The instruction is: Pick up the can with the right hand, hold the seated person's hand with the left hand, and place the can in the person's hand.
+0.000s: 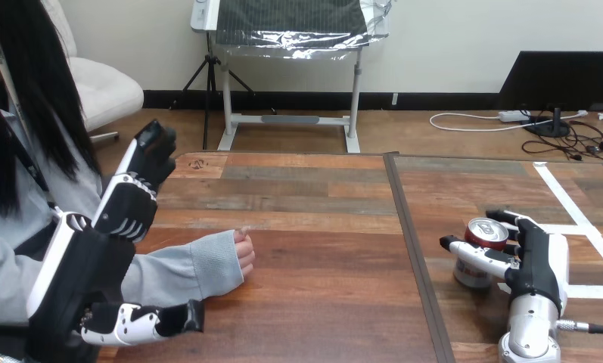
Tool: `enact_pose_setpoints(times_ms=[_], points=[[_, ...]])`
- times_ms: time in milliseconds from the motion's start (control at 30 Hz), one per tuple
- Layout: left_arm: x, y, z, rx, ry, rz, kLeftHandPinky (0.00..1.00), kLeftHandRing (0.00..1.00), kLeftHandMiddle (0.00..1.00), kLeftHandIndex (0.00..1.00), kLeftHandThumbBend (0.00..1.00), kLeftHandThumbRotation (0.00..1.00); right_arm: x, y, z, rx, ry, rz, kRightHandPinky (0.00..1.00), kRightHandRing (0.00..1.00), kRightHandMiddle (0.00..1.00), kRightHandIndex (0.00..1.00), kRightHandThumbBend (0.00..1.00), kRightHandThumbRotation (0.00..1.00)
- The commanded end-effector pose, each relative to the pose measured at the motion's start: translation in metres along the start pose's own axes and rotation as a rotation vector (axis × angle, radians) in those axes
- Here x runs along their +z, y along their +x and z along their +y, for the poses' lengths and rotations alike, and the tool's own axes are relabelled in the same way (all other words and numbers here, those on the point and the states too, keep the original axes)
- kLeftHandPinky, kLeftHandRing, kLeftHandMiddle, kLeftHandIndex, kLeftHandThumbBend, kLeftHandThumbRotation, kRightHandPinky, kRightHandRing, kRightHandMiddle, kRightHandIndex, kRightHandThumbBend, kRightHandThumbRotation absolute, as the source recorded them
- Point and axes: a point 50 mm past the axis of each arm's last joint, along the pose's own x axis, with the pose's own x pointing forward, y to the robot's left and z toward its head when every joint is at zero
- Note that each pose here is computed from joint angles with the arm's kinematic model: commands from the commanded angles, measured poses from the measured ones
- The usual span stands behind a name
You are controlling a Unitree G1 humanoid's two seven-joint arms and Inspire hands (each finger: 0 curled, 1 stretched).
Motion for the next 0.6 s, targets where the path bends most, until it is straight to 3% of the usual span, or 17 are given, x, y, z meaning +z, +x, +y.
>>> enact_pose_setpoints(times_ms=[0,567], points=[[0.009,0.017,0.006,-0.003,0.037,-0.083,0.98,1.0,1.0,1.0,1.0,0.49,0.016,0.004,0.007,-0.014,0.036,-0.039,0.43,0.48,0.55,0.56,0.82,0.0],[0.008,0.013,0.004,-0.012,0.027,-0.03,0.96,1.0,1.0,1.0,1.0,0.48,0.03,0.007,0.01,-0.017,0.057,-0.092,0.36,0.43,0.51,0.54,0.81,0.0]])
